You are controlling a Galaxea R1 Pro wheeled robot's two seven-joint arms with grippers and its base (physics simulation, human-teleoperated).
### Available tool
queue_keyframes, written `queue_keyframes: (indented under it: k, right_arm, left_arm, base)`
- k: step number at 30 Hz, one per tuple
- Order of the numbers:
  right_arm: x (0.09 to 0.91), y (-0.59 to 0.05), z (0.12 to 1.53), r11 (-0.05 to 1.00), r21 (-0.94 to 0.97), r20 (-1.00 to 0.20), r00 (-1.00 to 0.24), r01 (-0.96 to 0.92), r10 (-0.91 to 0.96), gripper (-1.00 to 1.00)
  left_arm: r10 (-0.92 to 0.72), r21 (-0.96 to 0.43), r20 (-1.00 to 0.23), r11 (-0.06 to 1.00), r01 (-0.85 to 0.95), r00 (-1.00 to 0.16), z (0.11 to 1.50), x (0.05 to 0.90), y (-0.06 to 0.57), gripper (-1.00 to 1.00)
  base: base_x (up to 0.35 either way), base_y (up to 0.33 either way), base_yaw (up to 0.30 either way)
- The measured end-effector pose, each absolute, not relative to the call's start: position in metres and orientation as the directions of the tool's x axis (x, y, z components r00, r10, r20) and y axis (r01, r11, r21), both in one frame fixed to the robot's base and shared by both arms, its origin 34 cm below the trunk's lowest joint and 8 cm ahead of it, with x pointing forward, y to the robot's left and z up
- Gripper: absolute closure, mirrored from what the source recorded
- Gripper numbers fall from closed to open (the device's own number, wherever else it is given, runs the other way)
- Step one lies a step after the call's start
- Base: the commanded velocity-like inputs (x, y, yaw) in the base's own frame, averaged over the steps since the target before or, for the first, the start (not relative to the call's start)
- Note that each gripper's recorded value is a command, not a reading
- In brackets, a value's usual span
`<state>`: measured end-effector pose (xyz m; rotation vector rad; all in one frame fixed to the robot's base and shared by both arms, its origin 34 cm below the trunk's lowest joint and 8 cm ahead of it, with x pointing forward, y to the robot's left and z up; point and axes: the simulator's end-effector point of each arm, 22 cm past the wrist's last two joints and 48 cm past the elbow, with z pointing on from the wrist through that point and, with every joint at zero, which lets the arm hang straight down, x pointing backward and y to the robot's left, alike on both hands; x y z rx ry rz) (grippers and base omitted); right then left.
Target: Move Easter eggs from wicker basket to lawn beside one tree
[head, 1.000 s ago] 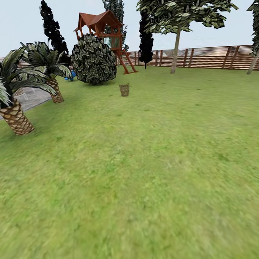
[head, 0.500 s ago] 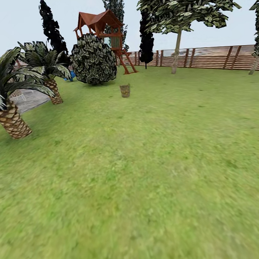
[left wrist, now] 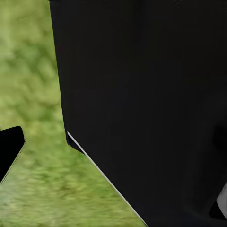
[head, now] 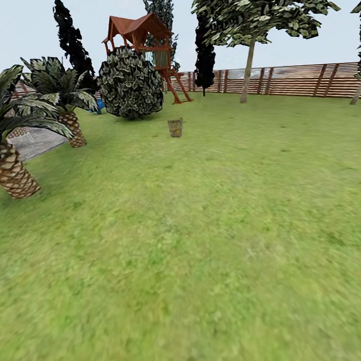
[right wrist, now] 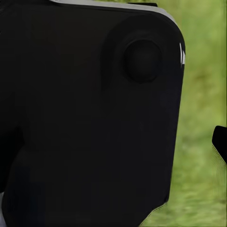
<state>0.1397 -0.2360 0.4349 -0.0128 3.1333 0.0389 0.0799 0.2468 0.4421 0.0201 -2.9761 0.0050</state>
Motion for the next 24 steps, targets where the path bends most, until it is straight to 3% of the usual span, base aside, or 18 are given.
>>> queue_keyframes:
  k: [24]
  right_arm:
    - [0.1398, -0.2361, 0.4349, 1.0, 0.024, -0.008, -1.0, -0.01, -0.009, -1.0]
  left_arm:
    - [-0.013, -0.002, 0.165, 1.0, -0.014, -0.986, 0.4421, 0.0797, 0.2468, -1.0]
  base:
    - [0.34, 0.074, 0.0]
